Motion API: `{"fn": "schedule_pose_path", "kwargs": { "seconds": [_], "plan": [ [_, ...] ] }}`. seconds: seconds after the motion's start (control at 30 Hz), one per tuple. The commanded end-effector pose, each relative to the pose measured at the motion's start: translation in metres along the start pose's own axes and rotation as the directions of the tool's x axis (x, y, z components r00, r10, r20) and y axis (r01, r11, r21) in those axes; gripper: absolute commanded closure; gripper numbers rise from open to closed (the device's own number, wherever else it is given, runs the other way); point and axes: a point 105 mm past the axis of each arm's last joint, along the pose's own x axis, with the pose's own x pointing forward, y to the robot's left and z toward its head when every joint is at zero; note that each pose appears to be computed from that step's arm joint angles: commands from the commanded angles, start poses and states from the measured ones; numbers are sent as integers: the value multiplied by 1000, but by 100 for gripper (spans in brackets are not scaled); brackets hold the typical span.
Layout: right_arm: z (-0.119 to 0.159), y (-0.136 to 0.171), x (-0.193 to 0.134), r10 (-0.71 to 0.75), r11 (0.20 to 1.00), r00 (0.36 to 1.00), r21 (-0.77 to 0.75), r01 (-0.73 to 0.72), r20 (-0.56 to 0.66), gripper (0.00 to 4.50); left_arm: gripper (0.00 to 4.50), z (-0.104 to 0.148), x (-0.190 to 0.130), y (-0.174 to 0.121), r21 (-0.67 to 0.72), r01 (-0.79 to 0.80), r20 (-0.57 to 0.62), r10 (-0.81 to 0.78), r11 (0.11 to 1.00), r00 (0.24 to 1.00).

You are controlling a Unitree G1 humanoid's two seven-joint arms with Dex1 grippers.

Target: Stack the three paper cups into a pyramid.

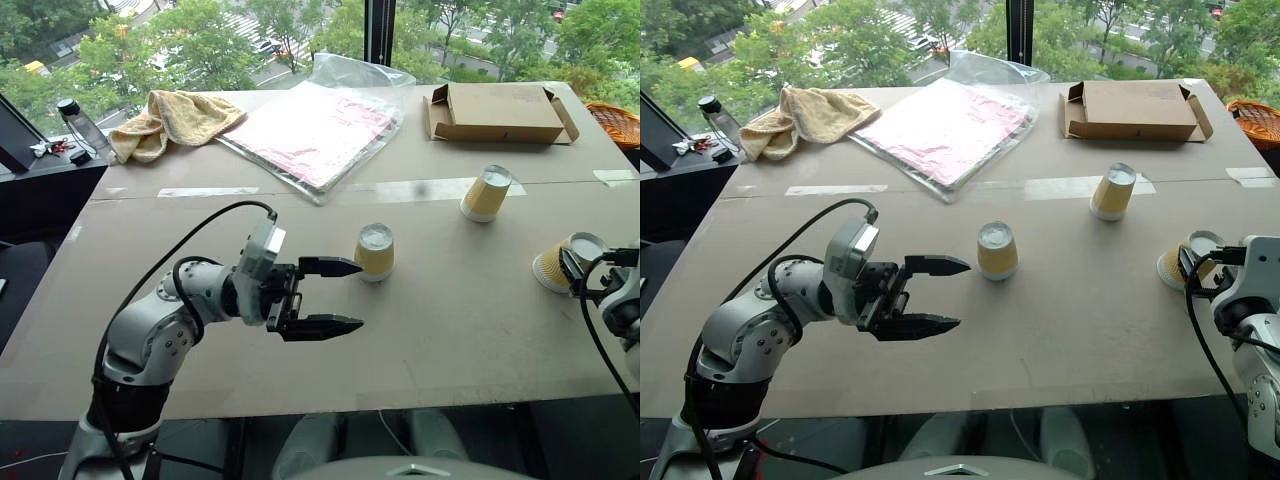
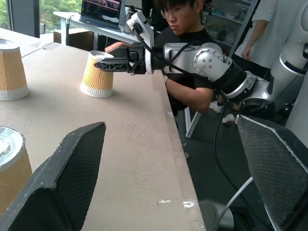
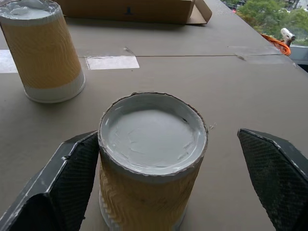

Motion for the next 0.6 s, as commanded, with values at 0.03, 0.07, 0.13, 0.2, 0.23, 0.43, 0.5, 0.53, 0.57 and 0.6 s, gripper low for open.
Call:
{"fn": "schedule_pose_path", "kwargs": {
  "seconds": [0.03, 0.07, 0.13, 0.2, 0.23, 0.43, 0.5, 0.53, 0.57, 0.6],
  "plan": [
    [6, 1, 2, 14, 1000, 1000, 17, -14, 24, 180, 0, 5, 4, -5, 65, 6, 2, -6, 998, 1000],
    [6, 0, 3, 14, 1000, 1000, 15, -14, 25, 228, 0, 5, 4, -4, 69, -2, 5, 2, 998, 1000],
    [10, 2, 2, 39, 999, 998, 6, -39, 44, 241, 0, 7, 4, 0, 90, -33, 16, 31, 995, 999],
    [20, 9, -2, 90, 996, 992, 7, -91, 90, 241, 0, 7, 2, 5, 96, -74, 30, 71, 993, 997],
    [26, 16, -5, 142, 990, 983, -2, -143, 114, 241, 0, 8, 0, 8, 97, -100, 38, 97, 990, 995],
    [44, 99, -34, 572, 820, 806, -136, -556, 151, 241, 0, 6, -28, 34, 108, -328, 107, 317, 938, 942],
    [44, 126, -39, 673, 739, 728, -166, -653, 136, 241, 0, 2, -43, 36, 112, -336, 92, 327, 935, 941],
    [43, 139, -39, 713, 699, 690, -193, -689, 122, 241, 0, 0, -50, 36, 106, -339, 77, 332, 935, 940],
    [42, 149, -39, 746, 663, 658, -212, -718, 106, 241, 0, 0, -57, 36, 105, -344, 66, 338, 933, 939],
    [41, 156, -38, 767, 637, 634, -227, -737, 94, 241, 0, -1, -63, 36, 108, -354, 56, 350, 929, 935]
  ]
}}
